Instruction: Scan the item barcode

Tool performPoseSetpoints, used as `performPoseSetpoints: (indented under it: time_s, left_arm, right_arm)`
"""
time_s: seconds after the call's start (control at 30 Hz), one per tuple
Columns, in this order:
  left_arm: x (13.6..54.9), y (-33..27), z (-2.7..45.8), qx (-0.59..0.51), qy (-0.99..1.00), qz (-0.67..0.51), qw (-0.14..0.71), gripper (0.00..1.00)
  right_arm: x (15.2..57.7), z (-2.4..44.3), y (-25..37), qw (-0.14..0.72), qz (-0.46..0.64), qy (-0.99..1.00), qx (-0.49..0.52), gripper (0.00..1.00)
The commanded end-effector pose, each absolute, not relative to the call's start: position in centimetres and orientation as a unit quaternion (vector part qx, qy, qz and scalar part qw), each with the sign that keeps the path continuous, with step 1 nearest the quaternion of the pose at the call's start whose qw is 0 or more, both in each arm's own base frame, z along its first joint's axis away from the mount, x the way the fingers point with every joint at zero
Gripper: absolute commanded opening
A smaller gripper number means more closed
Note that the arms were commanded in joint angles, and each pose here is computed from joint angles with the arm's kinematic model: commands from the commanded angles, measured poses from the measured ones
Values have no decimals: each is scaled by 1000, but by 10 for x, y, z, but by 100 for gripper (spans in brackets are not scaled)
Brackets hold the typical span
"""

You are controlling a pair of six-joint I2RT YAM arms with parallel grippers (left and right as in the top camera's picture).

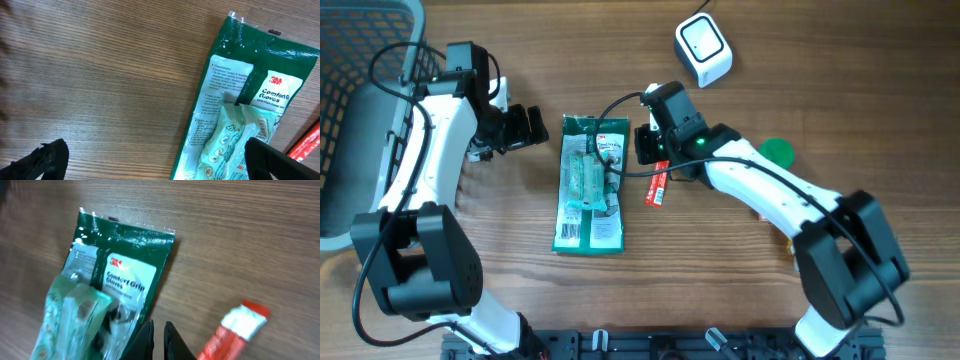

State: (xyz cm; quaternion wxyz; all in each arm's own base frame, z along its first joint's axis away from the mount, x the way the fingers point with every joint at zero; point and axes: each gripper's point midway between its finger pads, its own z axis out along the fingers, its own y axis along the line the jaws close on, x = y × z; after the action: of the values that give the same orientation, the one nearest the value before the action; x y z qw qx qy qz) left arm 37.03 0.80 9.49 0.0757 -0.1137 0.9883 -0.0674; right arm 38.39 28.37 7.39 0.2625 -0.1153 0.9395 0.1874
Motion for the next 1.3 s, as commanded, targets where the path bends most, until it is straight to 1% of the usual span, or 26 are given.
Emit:
performPoseSetpoints:
  time_s: [0.0,0.13,0.2,0.27,0.4,0.6,0.77,0.87,0.93,1.1,1.27]
  left_arm:
    - [370,7,98,-112,988,-72,81,100]
    - [370,7,98,-112,988,-72,81,100]
    - [370,7,98,-113,988,-72,81,100]
    - [370,7,98,-112,988,-72,81,100]
    - [370,7,98,-112,988,-72,81,100]
    - [370,7,98,-113,988,-71,81,100]
    - [370,7,98,-112,988,-72,81,100]
    - [370,7,98,-112,988,-72,81,100]
    - [370,7,98,-112,988,-72,81,100]
    - [370,7,98,-112,988,-72,81,100]
    - [370,7,98,-112,988,-72,81,100]
  right_arm:
    - [395,44,284,262,162,944,-120,9]
    - [401,5,261,254,88,958,-104,9]
    - [397,-1,249,244,57,963,-99,8]
    - [388,-5,237,225,32,969,-98,8]
    - [359,-18,216,157,1,986,-61,9]
    - [337,-4,201,119,-17,992,-33,17]
    - [332,33,199,103,-25,994,-36,17]
    - [328,64,207,95,3,995,-39,17]
    - [320,71,206,84,8,996,-39,17]
    - [284,60,181,10,-39,999,-36,17]
    - [258,41,163,-32,-67,997,-19,16]
